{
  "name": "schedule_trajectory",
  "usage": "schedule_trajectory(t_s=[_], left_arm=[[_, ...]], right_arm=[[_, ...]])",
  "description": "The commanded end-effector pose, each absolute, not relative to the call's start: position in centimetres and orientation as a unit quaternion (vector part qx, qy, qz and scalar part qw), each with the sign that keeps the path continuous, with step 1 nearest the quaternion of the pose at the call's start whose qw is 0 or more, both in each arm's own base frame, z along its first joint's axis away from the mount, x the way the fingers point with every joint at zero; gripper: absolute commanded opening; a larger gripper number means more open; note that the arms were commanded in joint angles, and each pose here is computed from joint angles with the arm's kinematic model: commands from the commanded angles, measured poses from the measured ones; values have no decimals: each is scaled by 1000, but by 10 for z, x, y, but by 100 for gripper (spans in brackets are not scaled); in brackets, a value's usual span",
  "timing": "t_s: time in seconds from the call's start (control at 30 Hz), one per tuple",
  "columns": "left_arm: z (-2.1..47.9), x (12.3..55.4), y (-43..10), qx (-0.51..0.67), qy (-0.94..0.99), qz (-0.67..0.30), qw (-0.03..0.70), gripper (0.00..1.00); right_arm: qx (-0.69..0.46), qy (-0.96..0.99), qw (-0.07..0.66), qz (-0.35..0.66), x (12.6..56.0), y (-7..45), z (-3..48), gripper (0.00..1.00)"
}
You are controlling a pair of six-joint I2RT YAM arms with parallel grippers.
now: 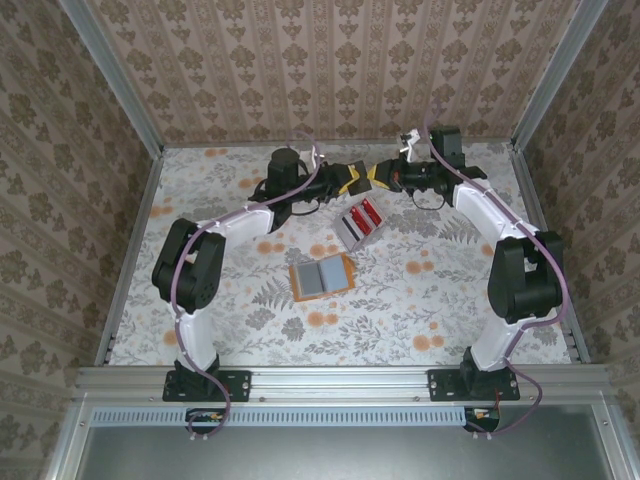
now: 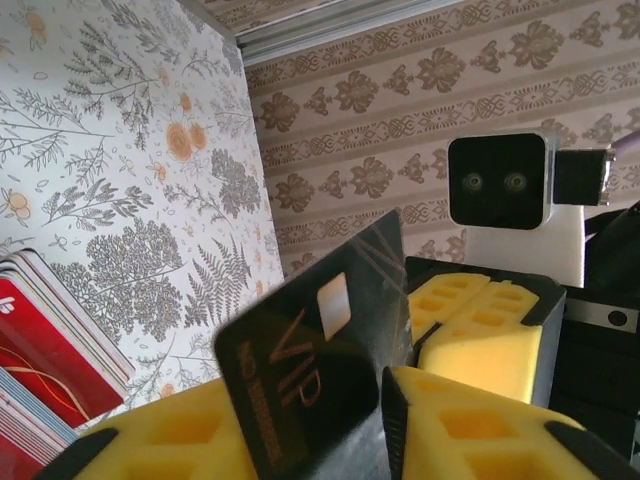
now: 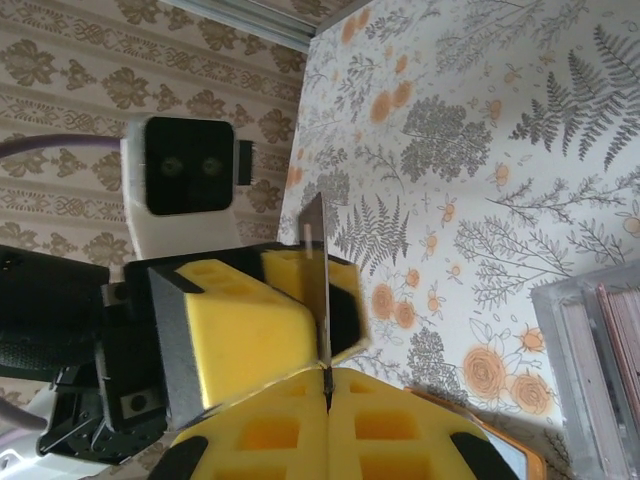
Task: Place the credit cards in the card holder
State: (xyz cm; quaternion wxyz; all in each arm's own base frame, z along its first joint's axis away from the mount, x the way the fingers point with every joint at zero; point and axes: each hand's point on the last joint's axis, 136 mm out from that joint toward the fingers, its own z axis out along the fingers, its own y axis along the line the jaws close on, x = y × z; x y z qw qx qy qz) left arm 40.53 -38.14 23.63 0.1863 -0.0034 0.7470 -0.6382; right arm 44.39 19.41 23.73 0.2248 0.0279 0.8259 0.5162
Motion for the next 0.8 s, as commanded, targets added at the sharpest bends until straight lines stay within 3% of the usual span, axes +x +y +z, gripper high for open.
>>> schedule_trajectory(t_s=[0.0, 0.07, 0.17, 0.27, 0.77], left_arm=[[247, 405, -382, 13, 738, -644, 200, 6], [247, 404, -381, 15, 739, -643, 201, 0], [246, 400, -380, 20, 743, -638, 200, 0], [246, 396, -380, 28, 745, -637, 196, 0], [249, 390, -384, 45, 738, -649, 177, 0]], right_arm=[[10, 816, 232, 529, 438, 198, 251, 0], [10, 820, 230, 525, 437, 197, 249, 3], [12, 824, 234, 517, 437, 193, 247, 31], [20, 824, 231, 517, 439, 191, 243, 43], [8, 823, 180, 538, 438, 208, 220, 40]])
